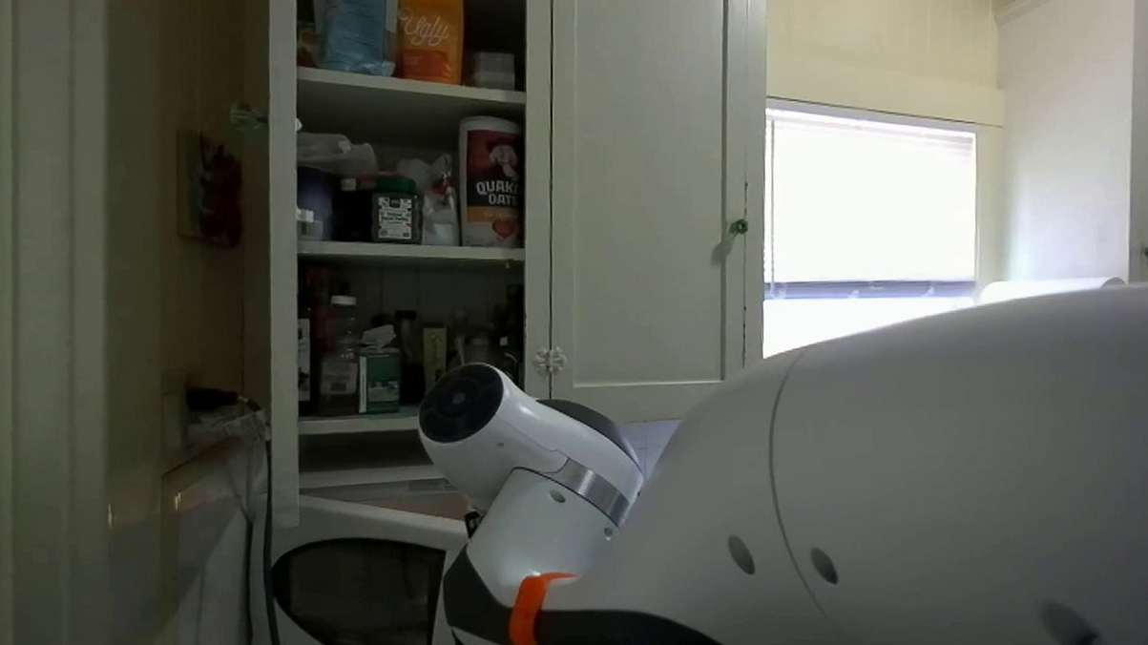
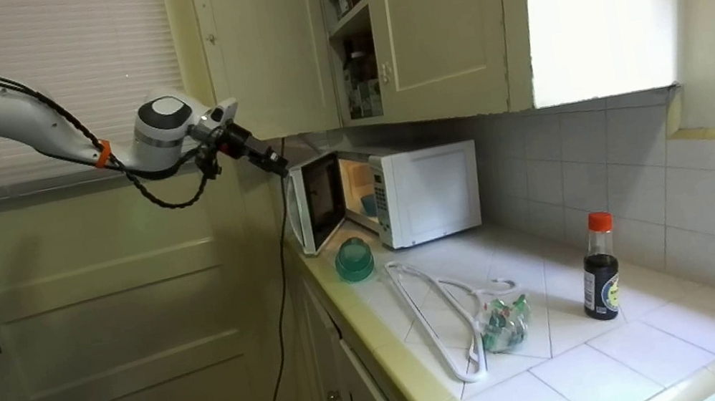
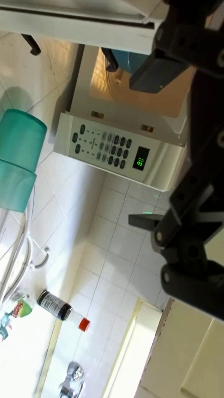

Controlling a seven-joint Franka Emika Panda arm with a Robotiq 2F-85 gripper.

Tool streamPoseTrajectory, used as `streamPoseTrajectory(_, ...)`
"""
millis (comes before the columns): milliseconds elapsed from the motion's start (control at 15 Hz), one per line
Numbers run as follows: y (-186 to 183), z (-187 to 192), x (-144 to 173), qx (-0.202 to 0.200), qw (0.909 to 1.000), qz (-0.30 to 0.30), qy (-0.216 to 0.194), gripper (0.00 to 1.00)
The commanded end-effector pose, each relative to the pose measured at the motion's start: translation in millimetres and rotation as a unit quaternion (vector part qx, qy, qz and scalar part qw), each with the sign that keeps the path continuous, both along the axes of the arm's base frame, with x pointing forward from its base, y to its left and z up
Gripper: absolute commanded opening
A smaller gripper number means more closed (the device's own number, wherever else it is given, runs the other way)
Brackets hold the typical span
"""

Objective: Close the microwave

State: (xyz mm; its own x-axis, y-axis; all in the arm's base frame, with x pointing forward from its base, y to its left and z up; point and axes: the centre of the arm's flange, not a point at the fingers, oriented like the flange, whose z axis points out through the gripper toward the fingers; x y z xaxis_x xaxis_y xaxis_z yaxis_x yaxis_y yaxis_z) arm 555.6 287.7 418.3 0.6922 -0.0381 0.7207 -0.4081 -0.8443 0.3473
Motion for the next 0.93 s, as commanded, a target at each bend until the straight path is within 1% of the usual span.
streamPoseTrajectory(0, 9.6, 13.7, -58.7, -0.002, 0.9979, -0.061, -0.021, 1.0)
streamPoseTrajectory(67, 12.9, 17.7, -68.7, 0.001, 0.9973, -0.069, -0.024, 1.0)
streamPoseTrajectory(133, 18.3, 20.8, -74.8, 0.006, 0.9992, -0.035, -0.02, 1.0)
streamPoseTrajectory(200, 23.2, 22.6, -77.6, 0.005, 0.9997, -0.014, -0.02, 1.0)
streamPoseTrajectory(267, 26.4, 20.2, -75.9, 0.003, 0.9992, 0.031, -0.025, 1.0)
streamPoseTrajectory(400, 32.3, 17.9, -67.6, -0.006, 0.9947, 0.094, -0.04, 1.0)
streamPoseTrajectory(467, 32.5, 15.9, -58.6, 0.006, 0.9914, 0.124, -0.042, 1.0)
streamPoseTrajectory(533, 48.4, 24.3, -67.8, -0.003, 0.9957, 0.079, -0.049, 1.0)
streamPoseTrajectory(667, 43.6, 21.1, -62.4, -0.004, 0.993, 0.104, -0.055, 1.0)
streamPoseTrajectory(800, 53.6, 14.5, -41.7, -0.004, 0.9904, 0.129, -0.049, 1.0)
streamPoseTrajectory(867, 60.8, 10.6, -31.0, -0.012, 0.9898, 0.136, -0.04, 1.0)
